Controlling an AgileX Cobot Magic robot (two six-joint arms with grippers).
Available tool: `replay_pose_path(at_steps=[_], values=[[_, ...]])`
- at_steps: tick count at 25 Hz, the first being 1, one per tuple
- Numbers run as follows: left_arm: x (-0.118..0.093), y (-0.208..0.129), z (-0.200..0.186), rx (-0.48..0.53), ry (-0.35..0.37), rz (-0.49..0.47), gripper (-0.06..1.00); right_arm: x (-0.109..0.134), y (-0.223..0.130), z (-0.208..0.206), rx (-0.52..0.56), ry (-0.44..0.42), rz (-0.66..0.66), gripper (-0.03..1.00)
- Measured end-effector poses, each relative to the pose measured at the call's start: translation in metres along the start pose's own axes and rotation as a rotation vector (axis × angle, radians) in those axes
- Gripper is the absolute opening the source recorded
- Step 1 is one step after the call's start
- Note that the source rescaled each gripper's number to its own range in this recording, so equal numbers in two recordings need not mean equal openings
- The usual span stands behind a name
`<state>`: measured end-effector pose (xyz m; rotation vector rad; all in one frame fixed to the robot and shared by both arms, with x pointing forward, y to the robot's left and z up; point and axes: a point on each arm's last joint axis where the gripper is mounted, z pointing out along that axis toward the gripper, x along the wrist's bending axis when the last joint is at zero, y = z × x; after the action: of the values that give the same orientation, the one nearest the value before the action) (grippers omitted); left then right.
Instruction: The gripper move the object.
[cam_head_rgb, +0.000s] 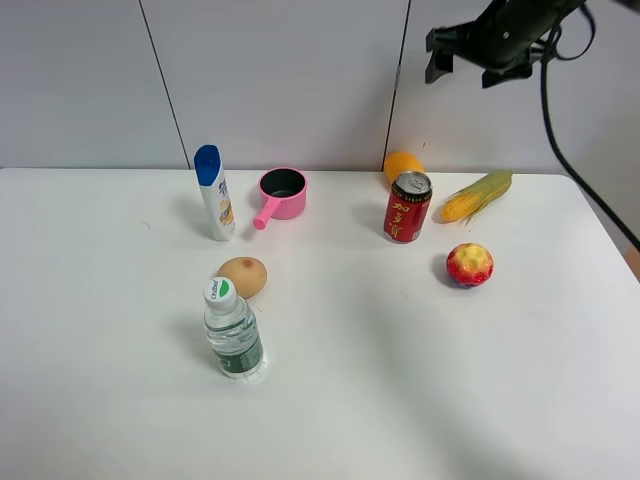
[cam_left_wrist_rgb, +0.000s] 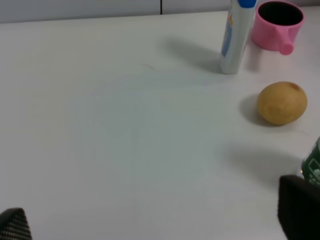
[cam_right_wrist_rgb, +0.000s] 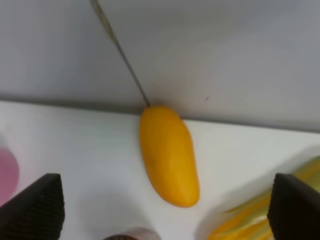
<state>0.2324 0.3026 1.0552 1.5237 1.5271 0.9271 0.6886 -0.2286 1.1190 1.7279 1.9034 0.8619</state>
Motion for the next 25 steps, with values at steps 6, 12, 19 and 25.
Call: replay_pose_path(at_steps=[6, 12, 19, 25], values=[[0.0, 0.0, 0.0, 0.0, 0.0, 0.0, 1.0, 0.0, 0.016, -0.108, -0.152, -0.076, -0.005, 0.96], [0.0, 0.0, 0.0, 0.0, 0.0, 0.0, 1.0, -0.001, 0.006, -0.216, -0.274, -0.149, 0.008, 0.96], [0.0, 0.0, 0.0, 0.0, 0.0, 0.0, 1.0, -0.01, -0.061, -0.306, -0.359, -0.241, 0.043, 0.96], [0.0, 0.0, 0.0, 0.0, 0.0, 0.0, 1.0, -0.022, -0.172, -0.342, -0.388, -0.3, 0.109, 0.94]])
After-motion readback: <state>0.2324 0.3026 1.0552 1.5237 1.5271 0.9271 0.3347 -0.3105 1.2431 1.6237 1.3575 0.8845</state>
